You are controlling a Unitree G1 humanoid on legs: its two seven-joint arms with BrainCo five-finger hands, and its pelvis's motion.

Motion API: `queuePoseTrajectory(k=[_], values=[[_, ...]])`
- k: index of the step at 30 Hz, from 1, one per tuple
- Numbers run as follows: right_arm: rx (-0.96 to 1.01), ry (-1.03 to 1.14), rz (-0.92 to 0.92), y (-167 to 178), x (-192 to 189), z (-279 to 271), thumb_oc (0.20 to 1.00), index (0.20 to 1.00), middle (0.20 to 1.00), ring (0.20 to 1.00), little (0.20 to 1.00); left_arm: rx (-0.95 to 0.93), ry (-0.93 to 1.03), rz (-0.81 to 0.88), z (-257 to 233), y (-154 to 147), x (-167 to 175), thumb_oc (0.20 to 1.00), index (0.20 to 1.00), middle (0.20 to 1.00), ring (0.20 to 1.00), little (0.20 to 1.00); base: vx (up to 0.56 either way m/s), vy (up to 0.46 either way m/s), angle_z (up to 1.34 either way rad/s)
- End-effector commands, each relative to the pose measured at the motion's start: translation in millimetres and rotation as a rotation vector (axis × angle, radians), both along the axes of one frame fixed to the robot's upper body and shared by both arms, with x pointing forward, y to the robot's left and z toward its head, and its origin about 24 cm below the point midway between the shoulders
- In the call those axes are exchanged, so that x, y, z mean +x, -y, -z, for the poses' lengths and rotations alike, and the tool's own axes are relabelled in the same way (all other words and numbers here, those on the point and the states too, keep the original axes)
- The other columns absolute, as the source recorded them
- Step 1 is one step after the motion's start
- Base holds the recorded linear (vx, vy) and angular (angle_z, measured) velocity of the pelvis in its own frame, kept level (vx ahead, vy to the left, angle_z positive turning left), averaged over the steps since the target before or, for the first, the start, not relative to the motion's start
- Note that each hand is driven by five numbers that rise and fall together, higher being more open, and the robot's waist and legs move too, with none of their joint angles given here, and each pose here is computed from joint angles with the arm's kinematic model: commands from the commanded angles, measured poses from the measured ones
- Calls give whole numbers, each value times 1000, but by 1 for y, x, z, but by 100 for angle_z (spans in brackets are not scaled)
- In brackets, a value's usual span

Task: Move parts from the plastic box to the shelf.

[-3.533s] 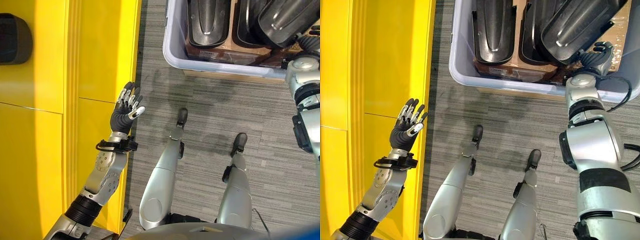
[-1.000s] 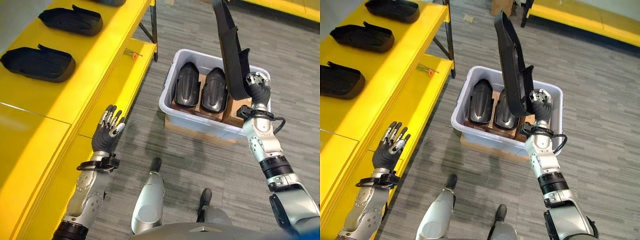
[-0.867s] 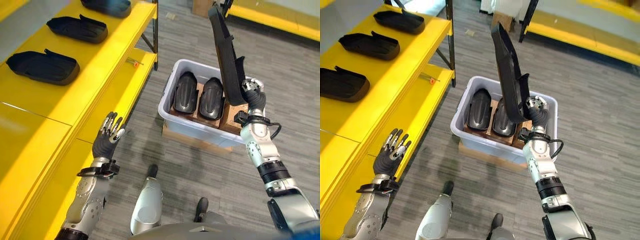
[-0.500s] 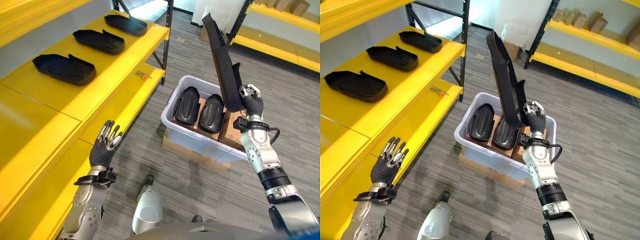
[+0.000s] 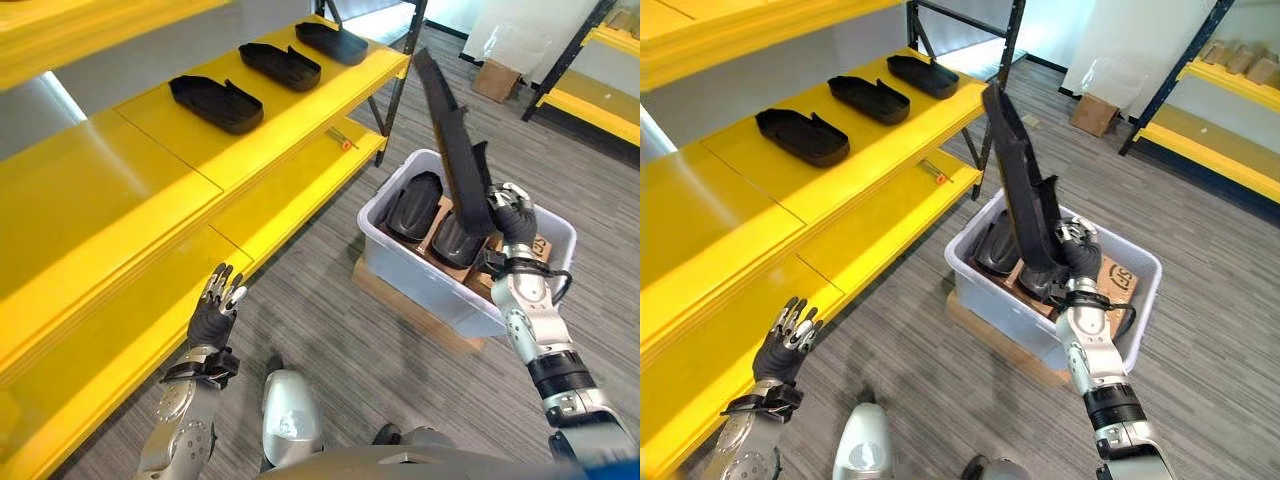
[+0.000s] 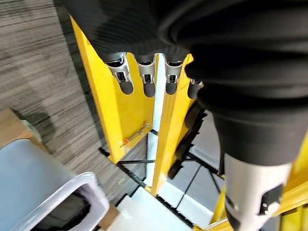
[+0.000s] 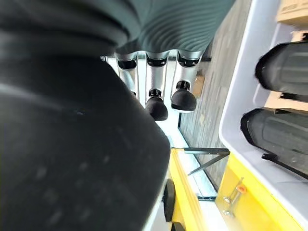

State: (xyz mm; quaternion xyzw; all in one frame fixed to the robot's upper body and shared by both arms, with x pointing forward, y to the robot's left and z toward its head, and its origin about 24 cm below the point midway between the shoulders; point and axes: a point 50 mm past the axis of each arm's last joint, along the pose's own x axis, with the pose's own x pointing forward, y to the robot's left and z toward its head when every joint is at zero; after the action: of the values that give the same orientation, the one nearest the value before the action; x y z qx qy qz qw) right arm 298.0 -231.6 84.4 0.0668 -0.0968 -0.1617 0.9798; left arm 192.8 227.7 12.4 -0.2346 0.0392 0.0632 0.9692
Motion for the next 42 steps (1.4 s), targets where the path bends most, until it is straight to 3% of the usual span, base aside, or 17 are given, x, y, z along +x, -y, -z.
queuePoseTrajectory(k=[1, 15, 42], values=[[-9, 174, 25, 9, -3, -31, 200, 200, 200, 200, 200, 44, 90, 38, -18, 0, -5, 1000, 1000, 1000, 1000, 1000, 119, 177, 68], [4, 113, 83, 11, -8, -14, 200, 200, 200, 200, 200, 125, 171, -29, -38, -17, -1, 1000, 1000, 1000, 1000, 1000, 86, 112, 27], [-28, -33, -60, -36, 22, 6, 200, 200, 200, 200, 200, 178, 254, -116, -60, -31, 1, 1000, 1000, 1000, 1000, 1000, 27, 21, 18]])
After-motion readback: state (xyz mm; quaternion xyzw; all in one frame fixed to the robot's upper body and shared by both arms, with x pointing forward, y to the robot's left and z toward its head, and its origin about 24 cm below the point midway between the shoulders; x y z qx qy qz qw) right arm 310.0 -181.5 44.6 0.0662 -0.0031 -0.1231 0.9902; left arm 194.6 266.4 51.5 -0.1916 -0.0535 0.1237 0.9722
